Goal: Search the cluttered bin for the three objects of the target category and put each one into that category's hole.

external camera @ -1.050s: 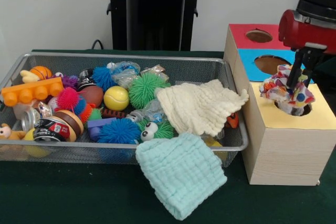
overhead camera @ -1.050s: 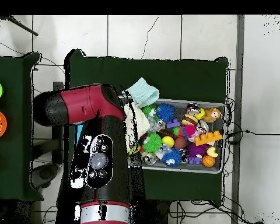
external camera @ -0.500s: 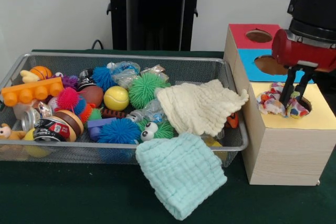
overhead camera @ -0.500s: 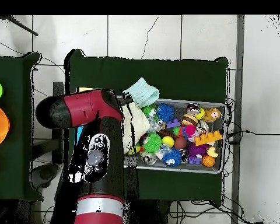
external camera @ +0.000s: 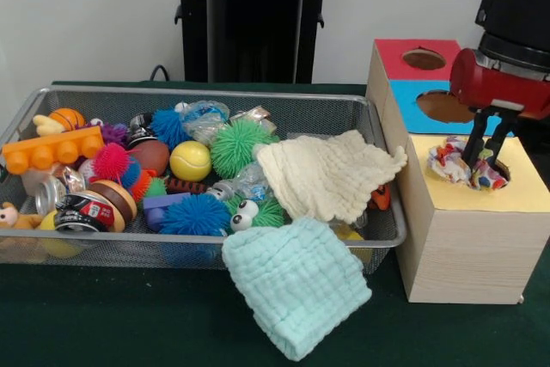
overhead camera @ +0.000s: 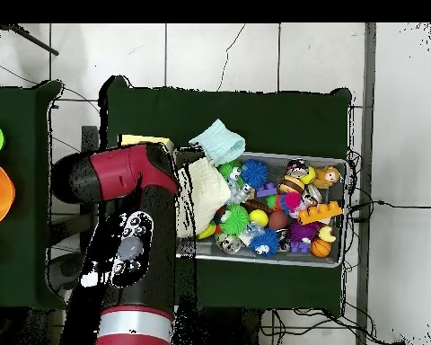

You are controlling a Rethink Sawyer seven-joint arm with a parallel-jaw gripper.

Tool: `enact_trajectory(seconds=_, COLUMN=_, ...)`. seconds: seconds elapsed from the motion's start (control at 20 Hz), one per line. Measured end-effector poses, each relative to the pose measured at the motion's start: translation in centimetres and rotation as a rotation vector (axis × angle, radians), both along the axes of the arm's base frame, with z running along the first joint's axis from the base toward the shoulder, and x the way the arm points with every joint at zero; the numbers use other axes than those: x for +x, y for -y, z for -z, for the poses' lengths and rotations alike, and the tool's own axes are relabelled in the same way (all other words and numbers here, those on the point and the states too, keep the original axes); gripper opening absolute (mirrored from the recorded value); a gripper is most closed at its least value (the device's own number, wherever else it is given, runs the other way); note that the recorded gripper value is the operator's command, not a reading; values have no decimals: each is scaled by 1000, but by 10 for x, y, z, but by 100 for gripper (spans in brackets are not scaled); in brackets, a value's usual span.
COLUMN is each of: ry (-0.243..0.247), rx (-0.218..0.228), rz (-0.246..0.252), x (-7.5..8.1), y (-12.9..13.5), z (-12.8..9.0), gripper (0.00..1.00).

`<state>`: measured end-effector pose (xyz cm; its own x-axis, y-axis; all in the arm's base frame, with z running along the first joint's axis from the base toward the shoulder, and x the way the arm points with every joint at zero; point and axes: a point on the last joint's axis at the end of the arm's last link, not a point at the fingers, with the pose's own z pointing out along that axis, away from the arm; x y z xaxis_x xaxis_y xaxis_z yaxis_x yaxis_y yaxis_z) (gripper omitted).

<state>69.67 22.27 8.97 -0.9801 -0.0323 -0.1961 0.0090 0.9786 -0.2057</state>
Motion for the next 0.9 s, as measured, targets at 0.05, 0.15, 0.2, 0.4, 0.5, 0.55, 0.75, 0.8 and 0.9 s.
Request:
enact_trajectory(seconds=0.05, ry=-2, rx=-2, rz=0, x=-1, y=-1, z=1, gripper=0)
enact_trajectory(seconds=0.15, ry=-7, rx=-10, rz=1, x=-4, y=-4, z=4, gripper=0)
enact_trajectory(seconds=0.2, ry=-8, rx=-11, rz=1, x=-5, y=-4, z=5, gripper=0)
enact_trajectory(seconds=0.4, ry=-11, rx=-22, rz=7, x=-9, y=-11, z=9, gripper=0)
enact_trajectory(seconds=0.5, ry=-8, rx=-24, rz=11, x=-9, y=-14, z=9, gripper=0)
enact_trajectory(seconds=0.55, ry=-7, rx=-23, rz=13, x=-9, y=-16, z=9, gripper=0)
enact_trajectory(seconds=0.75, ry=-3, rx=-21, rz=24, x=-8, y=-21, z=9, gripper=0)
enact_trajectory(seconds=0.8, ry=-3, rx=-20, rz=26, x=-8, y=-21, z=9, gripper=0)
enact_trajectory(seconds=0.9, ry=-2, rx=-17, rz=32, x=-8, y=-23, z=9, gripper=0)
